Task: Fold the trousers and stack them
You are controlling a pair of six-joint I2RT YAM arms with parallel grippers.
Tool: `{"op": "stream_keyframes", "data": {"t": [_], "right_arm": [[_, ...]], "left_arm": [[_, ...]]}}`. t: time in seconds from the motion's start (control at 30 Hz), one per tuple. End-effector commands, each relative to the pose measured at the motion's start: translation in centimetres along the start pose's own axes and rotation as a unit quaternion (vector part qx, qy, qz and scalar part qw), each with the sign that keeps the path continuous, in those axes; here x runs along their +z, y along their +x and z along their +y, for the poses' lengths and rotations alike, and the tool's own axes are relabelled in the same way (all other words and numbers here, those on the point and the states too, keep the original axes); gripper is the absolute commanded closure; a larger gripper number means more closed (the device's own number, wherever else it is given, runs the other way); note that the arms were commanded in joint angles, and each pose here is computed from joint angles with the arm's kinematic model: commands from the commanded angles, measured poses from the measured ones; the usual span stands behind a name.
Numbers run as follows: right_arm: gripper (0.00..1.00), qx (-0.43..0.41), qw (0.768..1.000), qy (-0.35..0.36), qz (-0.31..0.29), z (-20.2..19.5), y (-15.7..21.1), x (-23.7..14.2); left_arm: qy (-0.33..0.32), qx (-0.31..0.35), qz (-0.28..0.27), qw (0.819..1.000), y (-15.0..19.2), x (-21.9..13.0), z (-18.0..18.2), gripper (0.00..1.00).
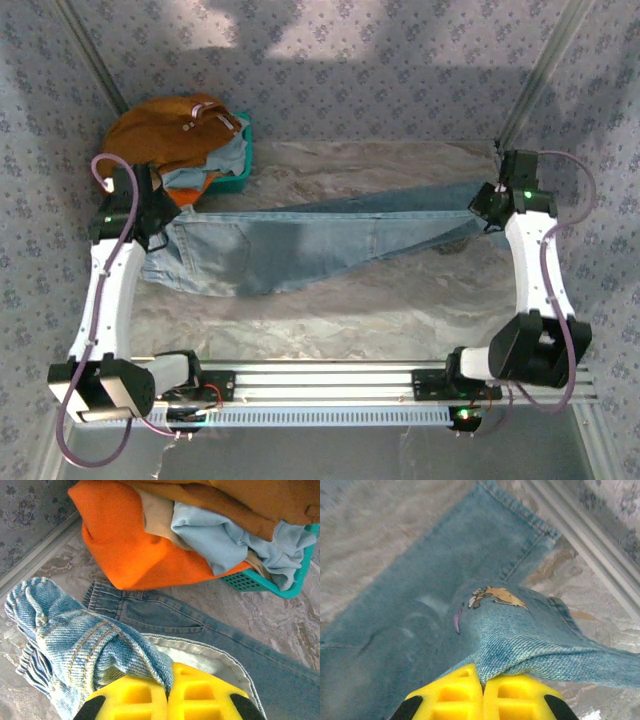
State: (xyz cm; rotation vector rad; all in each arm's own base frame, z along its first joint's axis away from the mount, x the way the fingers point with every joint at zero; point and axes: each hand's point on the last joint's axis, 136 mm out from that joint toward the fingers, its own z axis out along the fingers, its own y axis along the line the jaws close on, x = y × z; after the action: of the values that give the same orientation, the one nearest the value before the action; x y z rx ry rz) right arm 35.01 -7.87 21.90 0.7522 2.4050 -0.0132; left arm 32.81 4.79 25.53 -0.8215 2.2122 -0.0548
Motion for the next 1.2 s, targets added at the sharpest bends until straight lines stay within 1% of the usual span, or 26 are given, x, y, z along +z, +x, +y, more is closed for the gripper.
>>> {"op": "stream_keyframes", "data": {"t": [0.0,0.07,0.2,0.33,0.4,0.47,0.5,0.57,0.6,0.67,0.7,0.77,0.8,0.9,0.93,1.03,1.1,1.17], "right_arm": [[1.00,-0.029,0.996,0.085,-0.007,-2.5,-2.6,1.5],[1.00,-0.041,0.994,0.100,0.020,-2.4,-2.9,3.5],[1.00,-0.056,0.991,0.118,0.039,-1.9,-4.6,6.9],[1.00,-0.076,0.987,0.119,0.073,-0.7,-6.3,10.8],[0.98,-0.081,0.987,0.109,0.086,0.3,-7.1,12.9],[0.93,-0.090,0.985,0.111,0.094,1.2,-7.9,14.8],[0.89,-0.096,0.986,0.106,0.092,1.8,-8.5,15.6],[0.75,-0.100,0.986,0.091,0.093,2.9,-9.3,17.1],[0.66,-0.100,0.987,0.078,0.093,3.4,-9.8,17.7],[0.55,-0.100,0.988,0.075,0.087,4.1,-10.8,17.9],[0.51,-0.099,0.990,0.067,0.078,4.5,-11.5,17.6],[0.45,-0.088,0.992,0.061,0.059,4.9,-12.5,16.2],[0.43,-0.082,0.993,0.060,0.053,5.0,-12.7,15.4],[0.43,-0.058,0.996,0.057,0.047,4.7,-11.8,13.1],[0.42,-0.049,0.996,0.056,0.039,4.4,-11.3,12.4],[0.42,-0.008,0.998,0.052,0.040,1.9,-8.8,12.2],[0.42,0.035,0.997,0.040,0.062,-0.2,-6.8,12.9],[0.42,0.088,0.992,-0.013,0.088,-1.5,-5.3,14.2]], "left_arm": [[-0.048,-0.020,-0.042,0.998,-2.7,1.5,1.3,1.00],[-0.054,-0.020,-0.031,0.998,-2.8,2.9,1.0,1.00],[-0.073,-0.019,-0.020,0.997,-3.5,5.7,0.4,1.00],[-0.084,-0.012,0.003,0.996,-3.9,9.0,-0.6,1.00],[-0.090,-0.011,0.014,0.996,-3.8,10.6,-0.9,1.00],[-0.099,-0.009,0.022,0.995,-3.7,12.1,-1.1,1.00],[-0.104,-0.006,0.026,0.994,-3.7,12.7,-1.1,1.00],[-0.114,-0.001,0.032,0.993,-3.5,13.8,-1.2,1.00],[-0.114,0.001,0.038,0.993,-3.3,14.3,-1.3,0.99],[-0.114,0.007,0.049,0.992,-2.6,14.9,-1.7,0.90],[-0.112,0.012,0.054,0.992,-2.3,15.1,-2.0,0.79],[-0.105,0.013,0.059,0.993,-1.8,14.6,-2.4,0.46],[-0.095,0.011,0.056,0.994,-1.7,14.1,-2.8,0.25],[-0.064,0.011,0.054,0.996,-1.0,12.1,-3.6,0.06],[-0.055,0.012,0.052,0.997,-0.9,11.3,-3.8,0.01],[-0.024,0.017,0.061,0.998,0.6,9.0,-4.4,0.00],[-0.002,0.029,0.075,0.997,2.9,7.5,-4.9,0.00],[0.000,0.051,0.098,0.994,6.2,6.3,-4.6,0.00]]}}
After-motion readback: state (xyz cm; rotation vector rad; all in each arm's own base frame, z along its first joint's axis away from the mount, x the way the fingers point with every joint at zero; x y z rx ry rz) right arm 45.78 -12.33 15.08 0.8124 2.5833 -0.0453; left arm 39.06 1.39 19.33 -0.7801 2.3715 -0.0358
